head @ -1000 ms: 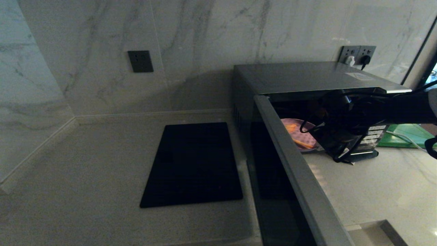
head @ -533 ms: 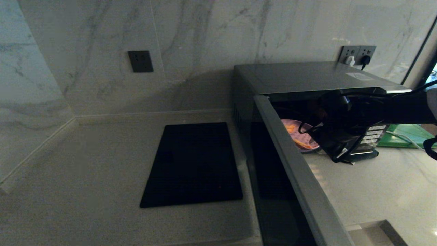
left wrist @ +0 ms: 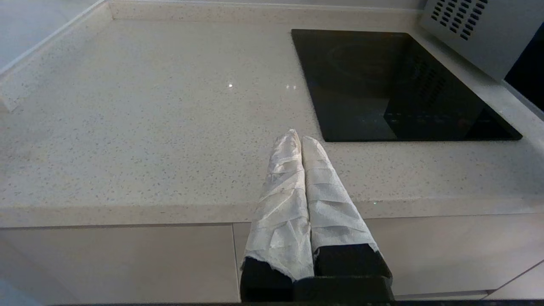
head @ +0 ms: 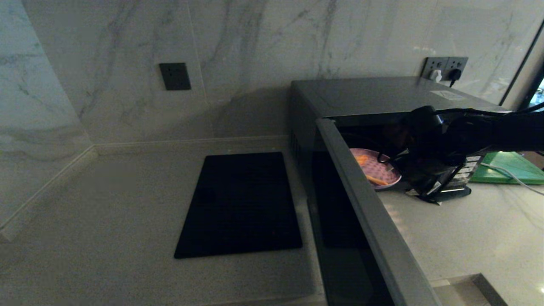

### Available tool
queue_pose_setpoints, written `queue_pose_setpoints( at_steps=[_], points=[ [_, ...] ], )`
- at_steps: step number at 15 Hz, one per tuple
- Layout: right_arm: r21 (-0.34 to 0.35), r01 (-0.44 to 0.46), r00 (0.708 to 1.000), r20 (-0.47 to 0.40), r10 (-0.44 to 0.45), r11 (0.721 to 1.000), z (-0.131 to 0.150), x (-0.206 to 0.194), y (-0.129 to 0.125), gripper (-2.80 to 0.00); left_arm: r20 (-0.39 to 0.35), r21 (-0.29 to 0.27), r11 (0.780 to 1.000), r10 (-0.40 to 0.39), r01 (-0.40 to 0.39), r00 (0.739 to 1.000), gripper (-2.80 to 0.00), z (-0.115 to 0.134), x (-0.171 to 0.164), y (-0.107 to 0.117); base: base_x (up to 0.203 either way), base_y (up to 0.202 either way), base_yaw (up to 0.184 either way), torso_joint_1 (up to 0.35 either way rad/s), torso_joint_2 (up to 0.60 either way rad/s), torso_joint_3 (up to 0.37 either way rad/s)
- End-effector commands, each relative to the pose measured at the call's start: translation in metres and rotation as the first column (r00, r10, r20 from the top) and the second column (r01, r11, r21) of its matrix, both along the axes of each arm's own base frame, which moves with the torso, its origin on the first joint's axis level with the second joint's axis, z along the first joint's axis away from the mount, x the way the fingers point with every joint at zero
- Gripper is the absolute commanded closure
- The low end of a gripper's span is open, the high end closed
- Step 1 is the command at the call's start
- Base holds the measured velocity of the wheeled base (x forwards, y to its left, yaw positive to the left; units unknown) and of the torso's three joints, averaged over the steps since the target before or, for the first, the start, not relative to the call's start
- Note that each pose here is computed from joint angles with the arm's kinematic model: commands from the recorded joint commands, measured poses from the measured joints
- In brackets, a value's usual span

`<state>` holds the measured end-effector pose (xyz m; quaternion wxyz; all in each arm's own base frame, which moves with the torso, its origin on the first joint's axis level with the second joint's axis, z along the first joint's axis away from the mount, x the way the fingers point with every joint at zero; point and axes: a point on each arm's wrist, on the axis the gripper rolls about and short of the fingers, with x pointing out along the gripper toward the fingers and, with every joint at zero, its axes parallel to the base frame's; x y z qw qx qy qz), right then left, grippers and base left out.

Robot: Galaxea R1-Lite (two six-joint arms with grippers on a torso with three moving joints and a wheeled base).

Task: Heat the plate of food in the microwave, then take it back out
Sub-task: Close the microwave oven

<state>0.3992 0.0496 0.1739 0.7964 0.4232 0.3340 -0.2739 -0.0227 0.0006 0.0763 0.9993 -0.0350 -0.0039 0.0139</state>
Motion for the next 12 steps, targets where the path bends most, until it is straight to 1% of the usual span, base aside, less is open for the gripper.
queue_pose_setpoints(
  at_steps=[1, 4, 7, 9, 12],
  points=[
    [-0.004, 0.008, 0.998, 0.058, -0.008, 1.0, 0.03, -0.024, -0.005, -2.8, -0.001, -0.001, 1.0, 0.001, -0.001, 1.0, 0.0, 0.0, 0.0, 0.0, 0.0, 0.0, 0.0, 0.0, 0.0, 0.0],
    [-0.057, 0.001, 0.998, 0.069, 0.003, 0.998, 0.061, -0.071, -0.026, -2.8, -0.001, -0.001, 1.0, 0.001, -0.001, 1.0, 0.0, 0.0, 0.0, 0.0, 0.0, 0.0, 0.0, 0.0, 0.0, 0.0],
    [-0.138, 0.005, 0.999, 0.052, 0.002, 0.99, 0.073, -0.128, -0.051, -2.8, 0.001, -0.001, 1.0, 0.001, -0.001, 1.0, 0.0, 0.0, 0.0, 0.0, 0.0, 0.0, 0.0, 0.0, 0.0, 0.0],
    [-0.232, -0.007, 1.0, 0.008, 0.009, 0.973, 0.07, -0.171, -0.065, -2.8, -0.001, -0.001, 1.0, 0.001, -0.001, 1.0, 0.0, 0.0, 0.0, 0.0, 0.0, 0.0, 0.0, 0.0, 0.0, 0.0],
    [-0.35, -0.01, 1.0, 0.018, 0.017, 0.937, 0.08, -0.229, -0.078, -2.8, -0.001, -0.001, 1.0, 0.001, -0.001, 1.0, 0.0, 0.0, 0.0, 0.0, 0.0, 0.0, 0.0, 0.0, 0.0, 0.0]
  ],
)
